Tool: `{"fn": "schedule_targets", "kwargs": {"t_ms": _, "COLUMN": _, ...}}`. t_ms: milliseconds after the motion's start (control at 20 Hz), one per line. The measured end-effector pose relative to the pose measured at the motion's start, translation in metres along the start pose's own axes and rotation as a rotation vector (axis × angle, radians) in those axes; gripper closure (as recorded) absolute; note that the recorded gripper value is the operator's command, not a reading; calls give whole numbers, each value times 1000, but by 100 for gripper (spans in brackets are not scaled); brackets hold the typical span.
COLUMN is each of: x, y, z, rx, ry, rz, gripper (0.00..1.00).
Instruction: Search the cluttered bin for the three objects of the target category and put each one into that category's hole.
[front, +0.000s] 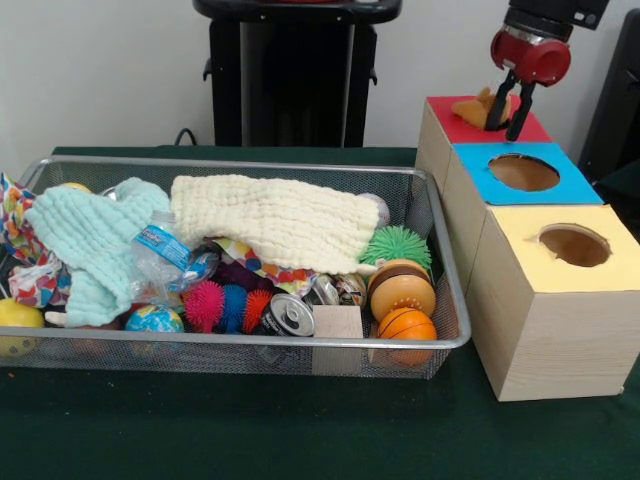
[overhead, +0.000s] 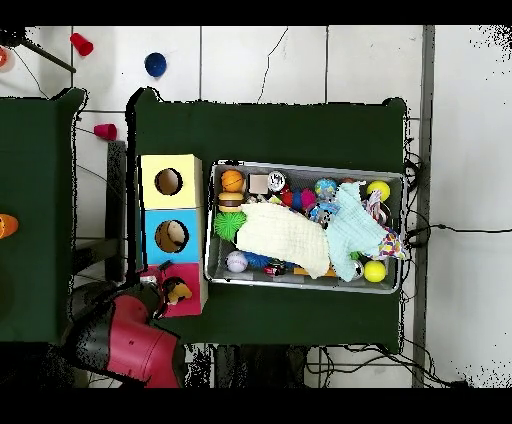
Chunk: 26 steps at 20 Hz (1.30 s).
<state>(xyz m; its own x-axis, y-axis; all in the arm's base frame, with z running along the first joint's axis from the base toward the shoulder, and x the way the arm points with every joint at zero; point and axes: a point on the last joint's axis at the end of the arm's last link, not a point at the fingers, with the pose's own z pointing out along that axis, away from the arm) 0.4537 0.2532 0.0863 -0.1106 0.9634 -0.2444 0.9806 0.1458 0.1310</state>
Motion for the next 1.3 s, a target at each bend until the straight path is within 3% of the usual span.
{"fn": "schedule_targets", "kwargs": {"t_ms": 450, "x": -1, "y": 2, "z": 11, "rx": -58, "ry": 10, "rz": 22, "gripper": 0}}
{"fn": "schedule_targets", "kwargs": {"t_ms": 850, "x": -4, "y": -6, "z": 13, "rx": -123, "ry": 25, "rz": -19, "gripper": 0}}
{"fn": "schedule_targets", "kwargs": {"t_ms": 1100, "x": -7, "y": -4, "z": 5, "rx": -117, "ry": 48, "rz": -7, "gripper": 0}}
{"fn": "schedule_targets", "kwargs": {"t_ms": 1300, "x": -5, "y": -4, "z": -19, "rx": -73, "ry": 99, "rz": 0, "gripper": 0}}
